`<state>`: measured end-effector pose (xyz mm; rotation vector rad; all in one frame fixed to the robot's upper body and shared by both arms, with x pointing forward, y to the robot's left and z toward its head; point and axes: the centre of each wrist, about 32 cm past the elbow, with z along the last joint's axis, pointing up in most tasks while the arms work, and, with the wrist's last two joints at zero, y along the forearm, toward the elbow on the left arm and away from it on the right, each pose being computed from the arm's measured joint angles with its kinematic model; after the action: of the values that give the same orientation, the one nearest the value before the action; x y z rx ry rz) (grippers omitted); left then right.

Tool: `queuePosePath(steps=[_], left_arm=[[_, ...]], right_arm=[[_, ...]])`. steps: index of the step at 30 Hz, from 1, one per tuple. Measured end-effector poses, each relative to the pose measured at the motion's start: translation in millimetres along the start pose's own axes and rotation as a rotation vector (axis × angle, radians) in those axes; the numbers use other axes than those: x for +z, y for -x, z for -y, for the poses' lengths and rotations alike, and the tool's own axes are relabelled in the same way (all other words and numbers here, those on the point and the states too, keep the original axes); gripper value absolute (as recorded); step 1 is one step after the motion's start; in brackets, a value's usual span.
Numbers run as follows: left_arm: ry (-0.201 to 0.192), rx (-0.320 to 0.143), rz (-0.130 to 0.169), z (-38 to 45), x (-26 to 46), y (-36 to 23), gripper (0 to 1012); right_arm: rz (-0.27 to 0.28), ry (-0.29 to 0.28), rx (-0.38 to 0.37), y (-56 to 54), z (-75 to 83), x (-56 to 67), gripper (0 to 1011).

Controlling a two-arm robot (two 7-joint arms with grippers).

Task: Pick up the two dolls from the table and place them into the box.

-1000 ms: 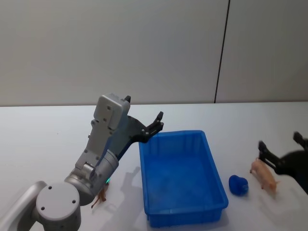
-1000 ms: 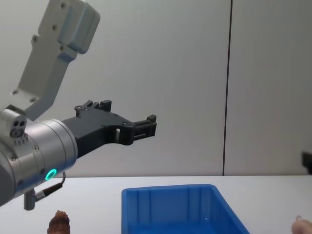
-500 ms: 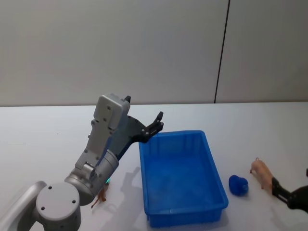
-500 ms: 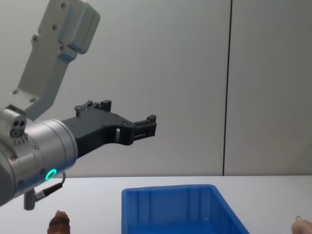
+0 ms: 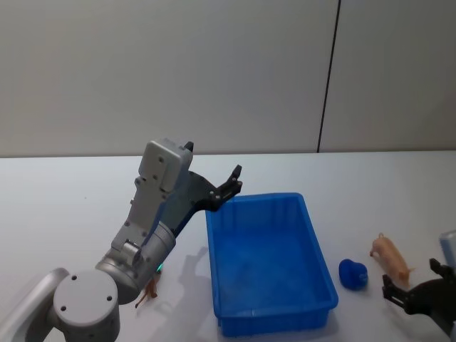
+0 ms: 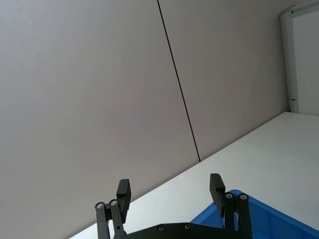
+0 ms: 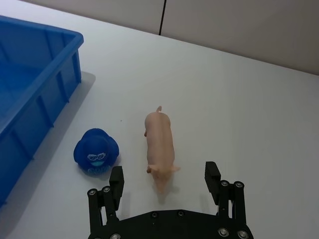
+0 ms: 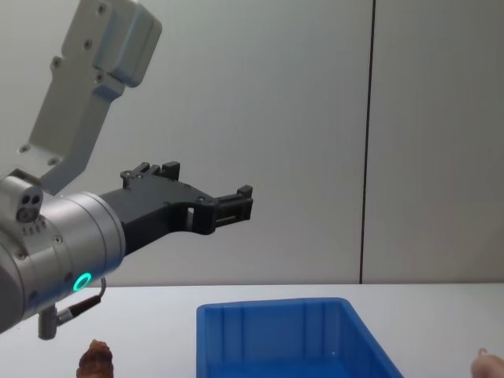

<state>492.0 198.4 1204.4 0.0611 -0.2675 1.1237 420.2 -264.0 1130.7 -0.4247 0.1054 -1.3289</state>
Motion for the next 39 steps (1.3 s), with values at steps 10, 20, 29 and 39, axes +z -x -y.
queuePosePath(steps=[10, 20, 29, 39], left_arm=[[0.0, 0.0, 0.0, 0.0, 0.0, 0.0, 1003], [0.0, 0.0, 0.0, 0.0, 0.0, 0.0, 1003], [0.0, 0.0, 0.0, 0.0, 0.0, 0.0, 1003], [0.0, 0.0, 0.0, 0.0, 0.0, 0.0, 1003]], right_arm=[[0.036, 0.027, -0.007, 4.7, -29.3, 0.6, 1001], [0.053, 0.042, -0.022, 7.6, -46.1, 0.9, 949], [0.061, 0.047, -0.029, 9.0, -53.1, 1.3, 712], [0.064, 0.049, -0.032, 9.6, -56.7, 1.7, 397]])
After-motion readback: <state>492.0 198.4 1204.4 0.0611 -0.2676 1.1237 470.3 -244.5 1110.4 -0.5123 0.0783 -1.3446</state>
